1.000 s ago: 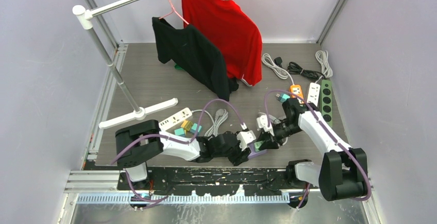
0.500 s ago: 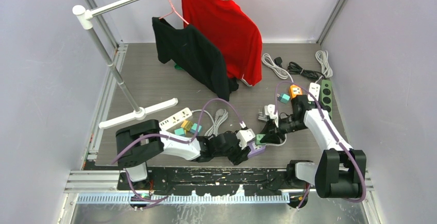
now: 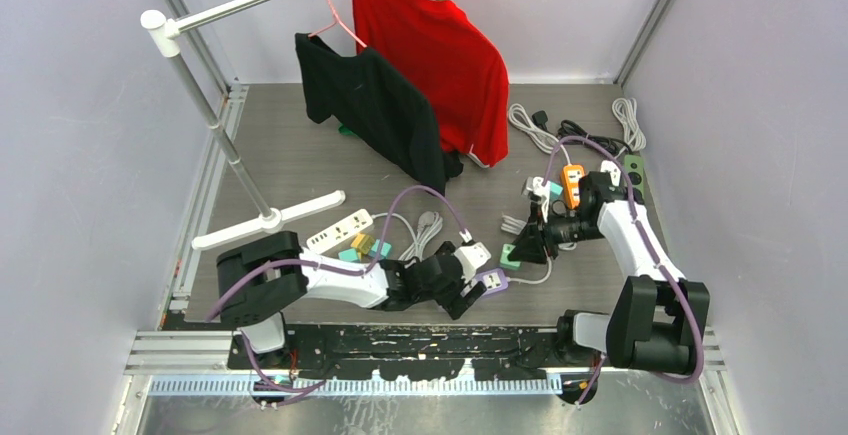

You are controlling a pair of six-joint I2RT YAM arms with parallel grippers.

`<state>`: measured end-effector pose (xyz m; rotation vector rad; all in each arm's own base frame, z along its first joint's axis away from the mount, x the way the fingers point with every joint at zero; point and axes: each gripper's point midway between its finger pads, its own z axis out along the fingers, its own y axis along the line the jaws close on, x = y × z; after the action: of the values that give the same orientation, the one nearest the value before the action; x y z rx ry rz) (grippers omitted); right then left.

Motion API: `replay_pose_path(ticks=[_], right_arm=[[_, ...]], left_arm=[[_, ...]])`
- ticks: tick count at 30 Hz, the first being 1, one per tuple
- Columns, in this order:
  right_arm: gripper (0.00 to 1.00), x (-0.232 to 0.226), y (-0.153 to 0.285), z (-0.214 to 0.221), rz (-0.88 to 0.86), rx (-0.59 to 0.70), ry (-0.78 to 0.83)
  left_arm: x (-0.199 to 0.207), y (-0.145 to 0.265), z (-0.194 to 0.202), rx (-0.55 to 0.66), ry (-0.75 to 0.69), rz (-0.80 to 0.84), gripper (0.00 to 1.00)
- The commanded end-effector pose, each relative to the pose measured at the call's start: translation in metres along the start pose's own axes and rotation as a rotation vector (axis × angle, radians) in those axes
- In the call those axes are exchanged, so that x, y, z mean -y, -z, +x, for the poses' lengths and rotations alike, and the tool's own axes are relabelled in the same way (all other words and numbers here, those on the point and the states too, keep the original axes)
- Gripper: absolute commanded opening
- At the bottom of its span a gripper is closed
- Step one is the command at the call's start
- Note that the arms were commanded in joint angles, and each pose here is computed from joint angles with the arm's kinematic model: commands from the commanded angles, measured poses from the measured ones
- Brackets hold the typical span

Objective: Pull the plug off the socket
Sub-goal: Remove the plug from the socket, then place the plug at the center of the board.

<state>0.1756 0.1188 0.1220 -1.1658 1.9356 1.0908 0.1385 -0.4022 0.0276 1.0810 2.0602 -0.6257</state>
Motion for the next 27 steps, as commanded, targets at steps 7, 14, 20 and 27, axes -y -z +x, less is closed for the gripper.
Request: replay_pose_path(ticks=[7,14,20,27], right_arm=[[0.07,0.024,0.008,-0.034,0.055,0.086,-0.354],[0.07,0.027,0.006,-0.047,0.034,0.138,-0.522],[0.09,0.031,0.006,-0.067,0.012,0.221,-0.637],[0.12,0.039,0.0,-0.076,-0.017,0.318,-0.825]], left_arm=[[-0.003,0.047,-0.07,0.139,0.047,-0.024,0.87],[-0.004,0.088,-0.118,0.285,0.187,-0.032,0.87],[-0.005,0.107,-0.142,0.364,0.405,-0.002,0.93],[-0.016,0.104,-0.158,0.296,0.437,-0.125,0.92]])
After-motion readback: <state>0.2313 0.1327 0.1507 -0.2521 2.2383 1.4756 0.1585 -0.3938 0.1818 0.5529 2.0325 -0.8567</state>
